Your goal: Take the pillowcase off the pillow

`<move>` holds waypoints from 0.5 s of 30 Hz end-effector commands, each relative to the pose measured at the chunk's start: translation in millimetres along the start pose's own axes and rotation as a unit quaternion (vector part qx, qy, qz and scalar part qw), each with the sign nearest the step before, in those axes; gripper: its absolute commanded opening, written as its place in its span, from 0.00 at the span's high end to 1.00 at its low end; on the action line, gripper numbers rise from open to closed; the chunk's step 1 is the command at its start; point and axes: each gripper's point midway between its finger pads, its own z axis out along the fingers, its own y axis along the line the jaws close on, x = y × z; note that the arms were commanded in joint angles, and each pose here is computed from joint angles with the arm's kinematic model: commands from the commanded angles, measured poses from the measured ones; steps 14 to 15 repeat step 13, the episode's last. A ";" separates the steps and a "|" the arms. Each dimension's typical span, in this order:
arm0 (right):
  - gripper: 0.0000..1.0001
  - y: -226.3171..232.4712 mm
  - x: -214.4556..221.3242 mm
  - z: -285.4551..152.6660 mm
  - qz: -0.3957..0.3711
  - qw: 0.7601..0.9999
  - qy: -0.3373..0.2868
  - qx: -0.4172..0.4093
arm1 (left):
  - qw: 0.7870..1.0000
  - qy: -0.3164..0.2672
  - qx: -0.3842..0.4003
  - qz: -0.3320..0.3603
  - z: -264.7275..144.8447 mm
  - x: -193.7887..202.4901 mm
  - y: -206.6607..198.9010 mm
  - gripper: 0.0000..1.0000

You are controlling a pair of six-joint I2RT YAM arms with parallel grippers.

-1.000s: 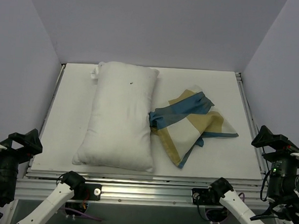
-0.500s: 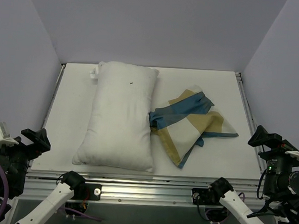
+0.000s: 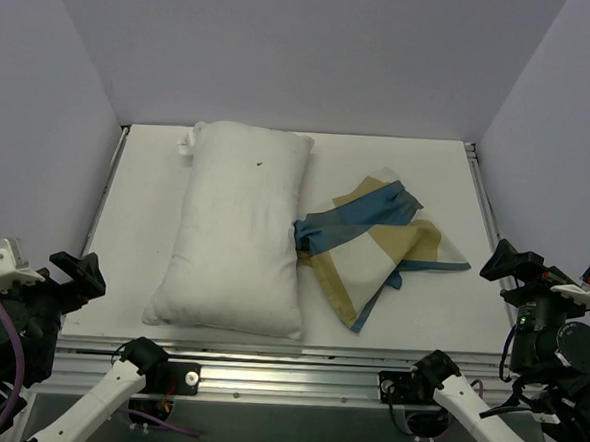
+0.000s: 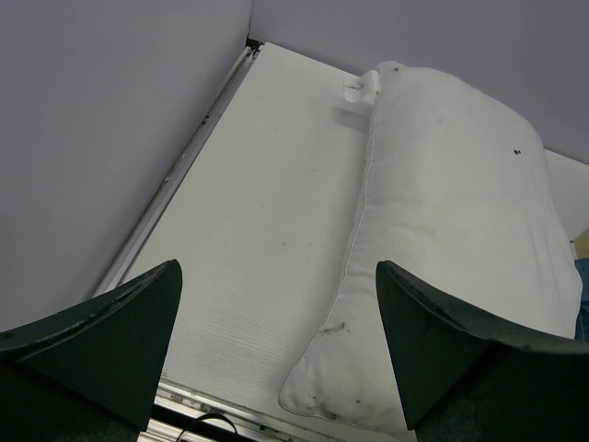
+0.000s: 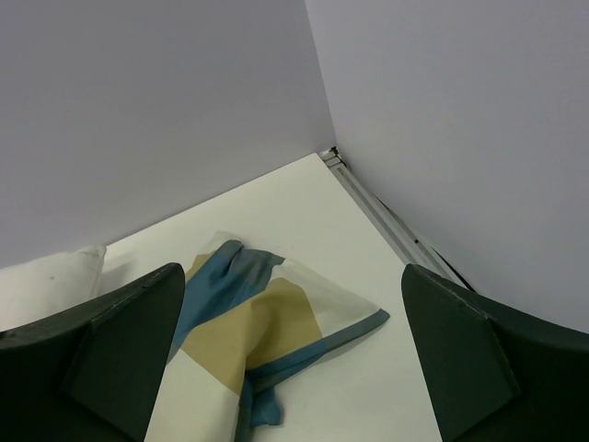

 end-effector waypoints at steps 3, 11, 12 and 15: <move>0.00 10.5 -5.2 7.0 0.001 1.000 -0.007 -0.004 | 1.000 -0.002 0.001 -0.006 3.0 -0.4 -2.6 0.06; 0.00 24.1 5.6 13.9 -0.006 1.000 0.008 -0.016 | 1.000 0.017 0.014 0.004 9.2 8.9 -12.7 0.06; 0.00 26.0 5.4 14.8 -0.004 1.000 0.008 -0.017 | 1.000 0.020 0.014 0.006 10.8 9.8 -14.7 0.06; 0.00 28.2 6.3 16.0 -0.004 1.000 0.009 -0.018 | 1.000 0.022 0.014 0.007 11.8 10.5 -16.0 0.06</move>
